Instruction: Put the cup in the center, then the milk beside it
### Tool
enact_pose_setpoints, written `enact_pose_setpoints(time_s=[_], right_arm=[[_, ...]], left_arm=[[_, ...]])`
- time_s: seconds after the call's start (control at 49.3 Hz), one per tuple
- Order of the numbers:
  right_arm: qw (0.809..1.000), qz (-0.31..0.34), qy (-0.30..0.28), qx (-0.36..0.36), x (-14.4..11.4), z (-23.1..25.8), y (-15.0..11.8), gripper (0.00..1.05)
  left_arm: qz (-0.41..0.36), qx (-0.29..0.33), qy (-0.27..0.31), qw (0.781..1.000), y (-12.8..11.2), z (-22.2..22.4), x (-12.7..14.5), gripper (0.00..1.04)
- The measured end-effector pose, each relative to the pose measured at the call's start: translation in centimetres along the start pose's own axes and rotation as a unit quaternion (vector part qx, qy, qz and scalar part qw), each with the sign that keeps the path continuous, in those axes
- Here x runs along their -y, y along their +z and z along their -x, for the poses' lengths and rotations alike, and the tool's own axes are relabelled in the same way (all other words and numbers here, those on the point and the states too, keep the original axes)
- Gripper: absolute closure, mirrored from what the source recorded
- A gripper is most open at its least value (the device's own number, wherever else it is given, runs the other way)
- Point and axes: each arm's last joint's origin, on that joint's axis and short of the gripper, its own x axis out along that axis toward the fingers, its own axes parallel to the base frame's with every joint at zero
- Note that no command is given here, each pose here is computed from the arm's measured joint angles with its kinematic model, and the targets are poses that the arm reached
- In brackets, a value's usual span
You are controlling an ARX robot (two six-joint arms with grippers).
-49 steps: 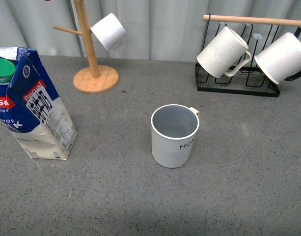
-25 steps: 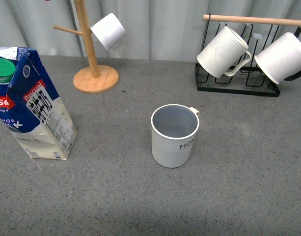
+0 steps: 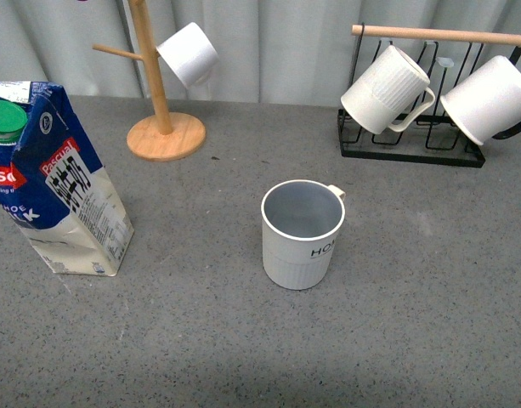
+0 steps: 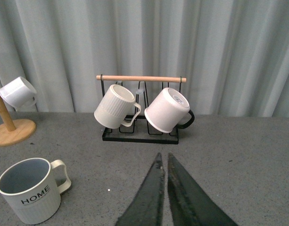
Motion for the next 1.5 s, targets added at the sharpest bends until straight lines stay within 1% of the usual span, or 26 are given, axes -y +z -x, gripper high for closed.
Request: enact_pose_setpoints(time_s=[0.081,0.101,0.182,0.385,0.405,0.486,0.507,0.547,0.568,0.588,0.669,0.811,0.851,0.892,0.953,0.973,1.034,1.115,1.176,1.358,1.5], right_arm=[[1.000,0.000,0.000,0.000,0.0,0.0,0.0,0.86],[1.000,0.000,0.000,0.000,0.0,0.0,0.0,0.80],[1.000,0.000,0.000,0.000,0.0,0.0,0.0,0.70],[1.000,0.000,0.000,0.000,0.0,0.0,0.0,0.36],[1.000,0.000,0.000,0.000,0.0,0.0,0.0,0.34],[1.000,0.000,0.000,0.000,0.0,0.0,0.0,0.18],[1.000,0.000,0.000,0.000,0.0,0.0,0.0,0.16],[1.000,0.000,0.000,0.000,0.0,0.0,0.0,0.09],[1.000,0.000,0.000,0.000,0.0,0.0,0.0,0.08],[1.000,-0.001,0.000,0.000,0.0,0.0,0.0,0.07],[1.000,0.000,0.000,0.000,0.0,0.0,0.0,0.10],[1.000,0.000,0.000,0.000,0.0,0.0,0.0,0.09],[1.000,0.000,0.000,0.000,0.0,0.0,0.0,0.09],[1.000,0.000,0.000,0.000,0.0,0.0,0.0,0.09],[1.000,0.000,0.001,0.001,0.0,0.0,0.0,0.09],[1.000,0.000,0.000,0.001,0.0,0.0,0.0,0.09],[1.000,0.000,0.000,0.000,0.0,0.0,0.0,0.09],[1.000,0.000,0.000,0.001,0.0,0.0,0.0,0.09],[1.000,0.000,0.000,0.001,0.0,0.0,0.0,0.09],[1.000,0.000,0.000,0.001,0.0,0.0,0.0,0.09],[1.000,0.000,0.000,0.001,0.0,0.0,0.0,0.09]], left_arm=[[0.000,0.000,0.000,1.000,0.0,0.0,0.0,0.07],[0.000,0.000,0.000,1.000,0.0,0.0,0.0,0.07],[0.000,0.000,0.000,1.000,0.0,0.0,0.0,0.07],[0.000,0.000,0.000,1.000,0.0,0.0,0.0,0.07],[0.000,0.000,0.000,1.000,0.0,0.0,0.0,0.07],[0.000,0.000,0.000,1.000,0.0,0.0,0.0,0.07],[0.000,0.000,0.000,1.000,0.0,0.0,0.0,0.07],[0.000,0.000,0.000,1.000,0.0,0.0,0.0,0.07],[0.000,0.000,0.000,1.000,0.0,0.0,0.0,0.07],[0.000,0.000,0.000,1.000,0.0,0.0,0.0,0.07],[0.000,0.000,0.000,1.000,0.0,0.0,0.0,0.07],[0.000,0.000,0.000,1.000,0.0,0.0,0.0,0.07],[0.013,-0.037,0.024,0.999,-0.1,0.0,0.0,0.07],[0.045,-0.138,0.055,0.988,-0.4,-0.3,-0.2,0.07],[0.074,-0.198,0.064,0.975,-0.9,-1.0,-0.4,0.07],[0.085,-0.204,0.065,0.973,-0.8,-1.2,-0.5,0.07],[0.107,-0.200,0.070,0.971,0.0,-2.7,-0.9,0.07],[0.109,-0.178,0.070,0.976,1.4,-5.0,-1.3,0.07],[0.107,-0.174,0.063,0.977,1.6,-6.5,-1.4,0.07],[0.088,-0.209,0.006,0.974,0.5,-10.6,-0.8,0.07],[0.078,-0.226,-0.014,0.971,-0.1,-11.6,-0.3,0.07]])
